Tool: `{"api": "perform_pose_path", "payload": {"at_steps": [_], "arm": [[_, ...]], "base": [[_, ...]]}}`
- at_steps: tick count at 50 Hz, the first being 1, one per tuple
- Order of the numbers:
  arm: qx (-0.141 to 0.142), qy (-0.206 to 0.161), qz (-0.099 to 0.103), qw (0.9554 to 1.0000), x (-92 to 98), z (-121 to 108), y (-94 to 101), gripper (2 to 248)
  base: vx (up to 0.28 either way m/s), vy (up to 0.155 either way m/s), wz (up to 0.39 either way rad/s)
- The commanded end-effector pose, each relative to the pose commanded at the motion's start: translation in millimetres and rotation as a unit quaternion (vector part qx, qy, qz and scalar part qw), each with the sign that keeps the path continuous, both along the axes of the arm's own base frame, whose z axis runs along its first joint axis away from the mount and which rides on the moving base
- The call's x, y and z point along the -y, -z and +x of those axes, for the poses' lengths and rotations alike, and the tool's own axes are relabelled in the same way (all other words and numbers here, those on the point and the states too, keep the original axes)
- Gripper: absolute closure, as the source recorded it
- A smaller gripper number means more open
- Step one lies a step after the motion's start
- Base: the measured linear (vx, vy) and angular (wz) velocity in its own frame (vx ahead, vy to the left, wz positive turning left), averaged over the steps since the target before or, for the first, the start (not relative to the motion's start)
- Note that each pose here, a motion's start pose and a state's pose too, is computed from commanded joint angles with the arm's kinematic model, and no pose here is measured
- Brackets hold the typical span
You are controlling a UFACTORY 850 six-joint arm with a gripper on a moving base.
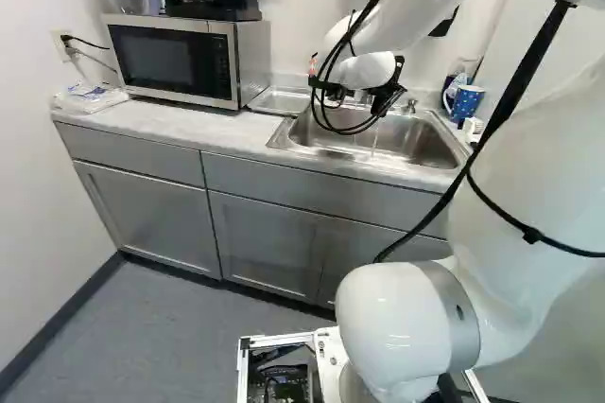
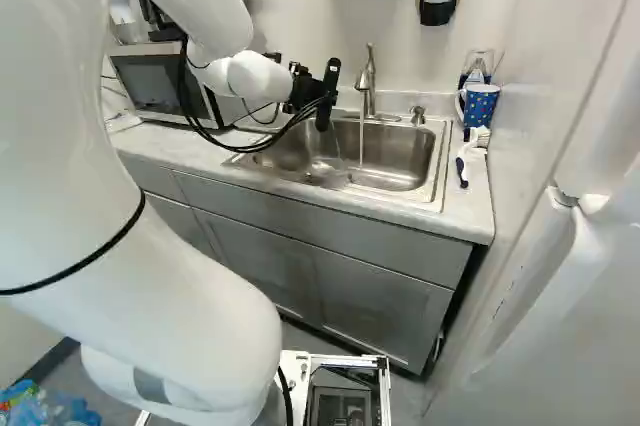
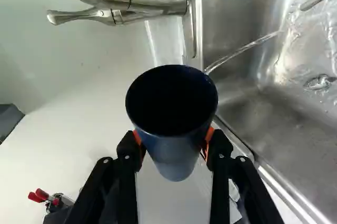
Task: Rinse the cup and place it in the tray
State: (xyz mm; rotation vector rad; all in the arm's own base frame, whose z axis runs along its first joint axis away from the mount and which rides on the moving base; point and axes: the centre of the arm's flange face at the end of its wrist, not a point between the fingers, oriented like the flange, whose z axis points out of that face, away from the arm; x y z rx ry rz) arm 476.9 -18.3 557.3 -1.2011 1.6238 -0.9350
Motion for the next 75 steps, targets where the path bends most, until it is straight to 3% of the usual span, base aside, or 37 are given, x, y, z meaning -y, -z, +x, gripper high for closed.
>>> {"api": "perform_pose_path", "payload": {"at_steps": [61, 66, 75], "arm": [[0.000, 0.000, 0.000, 1.0000, 0.0, 0.0, 0.0, 126], [-0.001, -0.004, -0.011, 0.9999, 0.0, 0.0, 0.0, 126], [-0.003, -0.017, -0.051, 0.9986, 0.0, 0.0, 0.0, 126]], "base": [[0.000, 0.000, 0.000], [0.000, 0.000, 0.000], [0.000, 0.000, 0.000]]}}
